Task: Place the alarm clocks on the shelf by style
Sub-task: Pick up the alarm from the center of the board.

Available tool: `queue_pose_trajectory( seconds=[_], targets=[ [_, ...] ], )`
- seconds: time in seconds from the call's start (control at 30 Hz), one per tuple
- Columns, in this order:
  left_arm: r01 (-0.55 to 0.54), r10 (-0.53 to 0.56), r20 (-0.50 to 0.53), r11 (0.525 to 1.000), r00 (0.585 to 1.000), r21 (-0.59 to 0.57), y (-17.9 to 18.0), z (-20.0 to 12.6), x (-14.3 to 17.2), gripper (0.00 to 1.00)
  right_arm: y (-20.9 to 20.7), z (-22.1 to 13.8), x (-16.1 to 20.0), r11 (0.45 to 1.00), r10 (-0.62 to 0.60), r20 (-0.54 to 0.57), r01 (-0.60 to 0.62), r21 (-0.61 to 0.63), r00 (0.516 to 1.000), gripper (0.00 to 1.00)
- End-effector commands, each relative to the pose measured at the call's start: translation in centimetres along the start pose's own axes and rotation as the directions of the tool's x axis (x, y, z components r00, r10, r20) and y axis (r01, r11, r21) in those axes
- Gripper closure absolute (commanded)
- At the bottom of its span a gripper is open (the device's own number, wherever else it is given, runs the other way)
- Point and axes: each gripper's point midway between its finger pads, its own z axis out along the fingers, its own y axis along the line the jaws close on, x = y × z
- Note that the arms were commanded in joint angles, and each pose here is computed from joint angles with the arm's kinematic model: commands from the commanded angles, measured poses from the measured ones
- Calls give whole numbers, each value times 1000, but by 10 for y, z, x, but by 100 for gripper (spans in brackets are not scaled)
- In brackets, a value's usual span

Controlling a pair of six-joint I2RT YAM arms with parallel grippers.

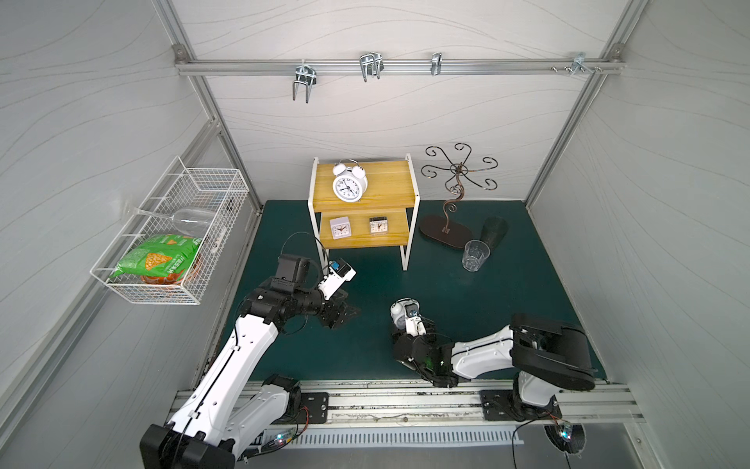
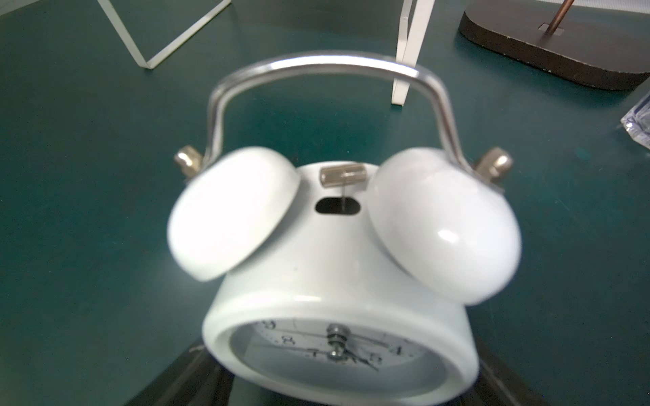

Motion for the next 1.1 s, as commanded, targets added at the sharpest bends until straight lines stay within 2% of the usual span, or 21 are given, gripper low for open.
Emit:
queue_pose_trajectory(
  seconds=[0.0, 0.23, 0.5, 0.8, 0.93, 1.07],
  targets=[
    [-31, 31, 30, 1000, 999, 3, -2, -2, -7, 27, -4, -15, -36, 999, 33, 60, -33, 3, 998, 21],
    [-32, 32, 33, 999, 999, 7, -3, -2, -9, 27, -31, -44, -83, 995, 80, 27, -81, 50, 996, 27],
    [-32, 31, 35, 999, 999, 11, -3, -2, -10, 27, -50, -78, -145, 992, 124, 28, -125, 31, 992, 33],
    [-30, 30, 34, 999, 999, 15, -3, -2, -11, 27, -43, -105, -232, 998, 54, 57, -55, 11, 997, 38],
    [-32, 31, 33, 999, 999, 13, -3, -2, -10, 27, -40, -105, -267, 999, 37, 40, -38, 22, 998, 40],
    [-32, 31, 30, 999, 999, 10, -3, -2, -9, 27, -30, -105, -301, 1000, 21, 72, -22, 12, 997, 40]
  ],
)
